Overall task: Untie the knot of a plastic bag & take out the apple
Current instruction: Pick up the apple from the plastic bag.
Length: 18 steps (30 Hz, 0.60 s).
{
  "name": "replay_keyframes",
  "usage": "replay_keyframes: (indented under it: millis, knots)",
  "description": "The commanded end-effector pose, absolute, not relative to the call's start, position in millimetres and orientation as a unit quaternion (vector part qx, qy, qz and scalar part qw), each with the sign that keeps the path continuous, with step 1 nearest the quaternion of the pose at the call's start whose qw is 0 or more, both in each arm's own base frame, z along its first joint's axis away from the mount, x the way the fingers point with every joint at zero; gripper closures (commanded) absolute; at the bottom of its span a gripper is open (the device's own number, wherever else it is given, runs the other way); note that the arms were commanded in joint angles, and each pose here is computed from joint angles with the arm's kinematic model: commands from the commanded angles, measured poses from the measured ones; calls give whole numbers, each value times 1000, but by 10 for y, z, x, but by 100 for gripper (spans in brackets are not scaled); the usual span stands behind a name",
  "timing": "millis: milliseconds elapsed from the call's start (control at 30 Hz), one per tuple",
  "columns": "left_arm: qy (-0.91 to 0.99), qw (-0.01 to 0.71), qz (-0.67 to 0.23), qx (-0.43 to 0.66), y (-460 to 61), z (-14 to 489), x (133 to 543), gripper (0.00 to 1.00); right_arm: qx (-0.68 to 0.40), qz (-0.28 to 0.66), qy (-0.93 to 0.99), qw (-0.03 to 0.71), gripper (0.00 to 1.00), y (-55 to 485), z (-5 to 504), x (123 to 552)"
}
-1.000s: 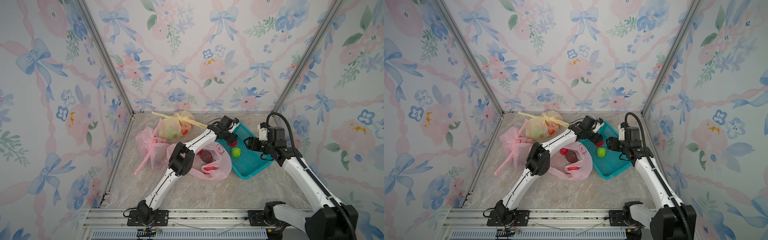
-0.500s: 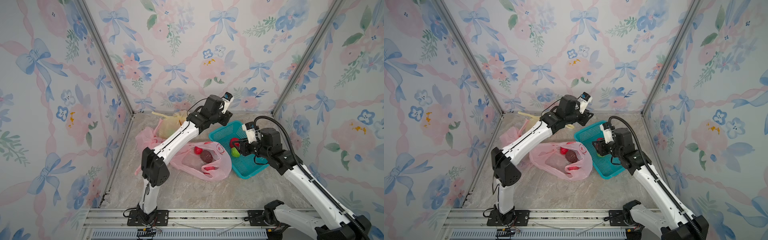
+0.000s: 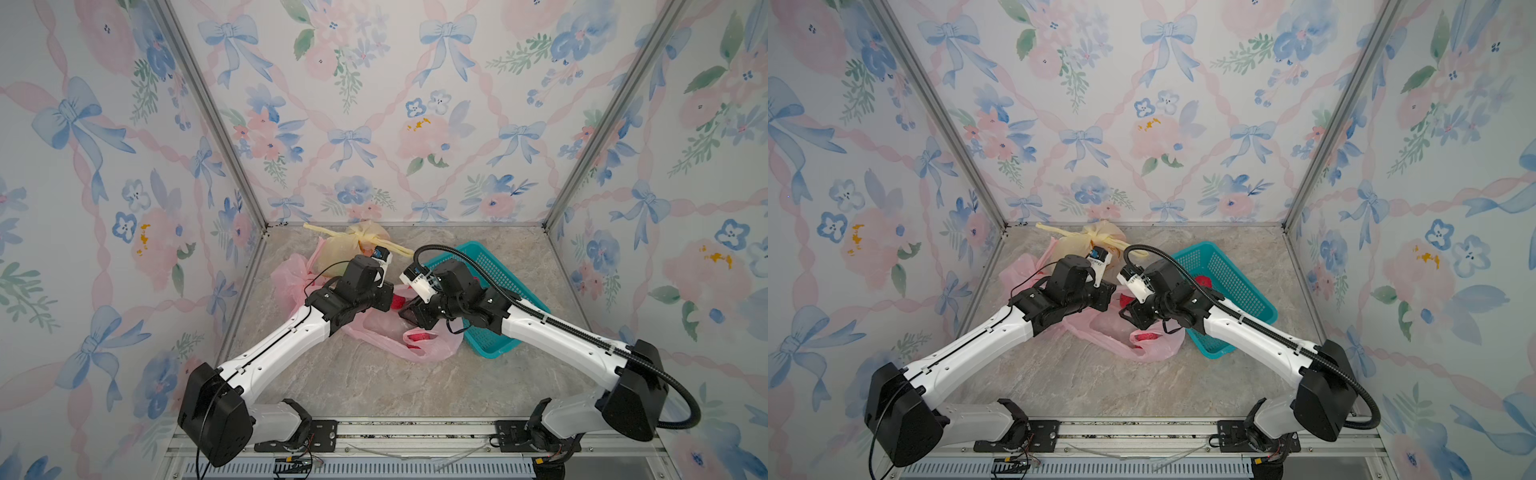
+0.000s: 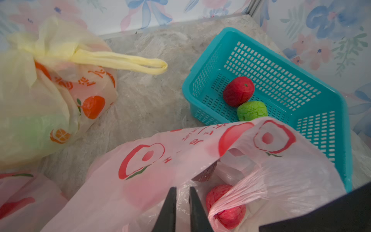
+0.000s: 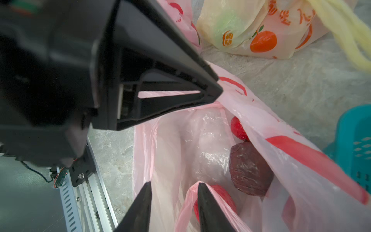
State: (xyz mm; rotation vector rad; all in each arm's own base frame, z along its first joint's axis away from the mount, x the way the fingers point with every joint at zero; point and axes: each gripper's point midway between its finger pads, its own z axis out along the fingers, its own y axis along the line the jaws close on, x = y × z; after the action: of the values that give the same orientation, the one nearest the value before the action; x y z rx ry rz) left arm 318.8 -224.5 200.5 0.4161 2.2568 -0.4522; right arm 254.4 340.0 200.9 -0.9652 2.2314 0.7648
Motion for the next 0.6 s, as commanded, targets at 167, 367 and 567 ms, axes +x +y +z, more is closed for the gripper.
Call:
replay_keyframes:
  millis: [167,367,567]
  knots:
    - [908,351,-210,95,-2175,1402,3118,87,-296,178,890,297,57,3358,1513,2992]
    - [923,303,-222,80,-2157,925,2935,88,-248,90,905,333,36,3109,1173,3231]
    - [933,266,-227,85,-2188,656,2838,89,-245,68,914,316,23,3110,969,3354]
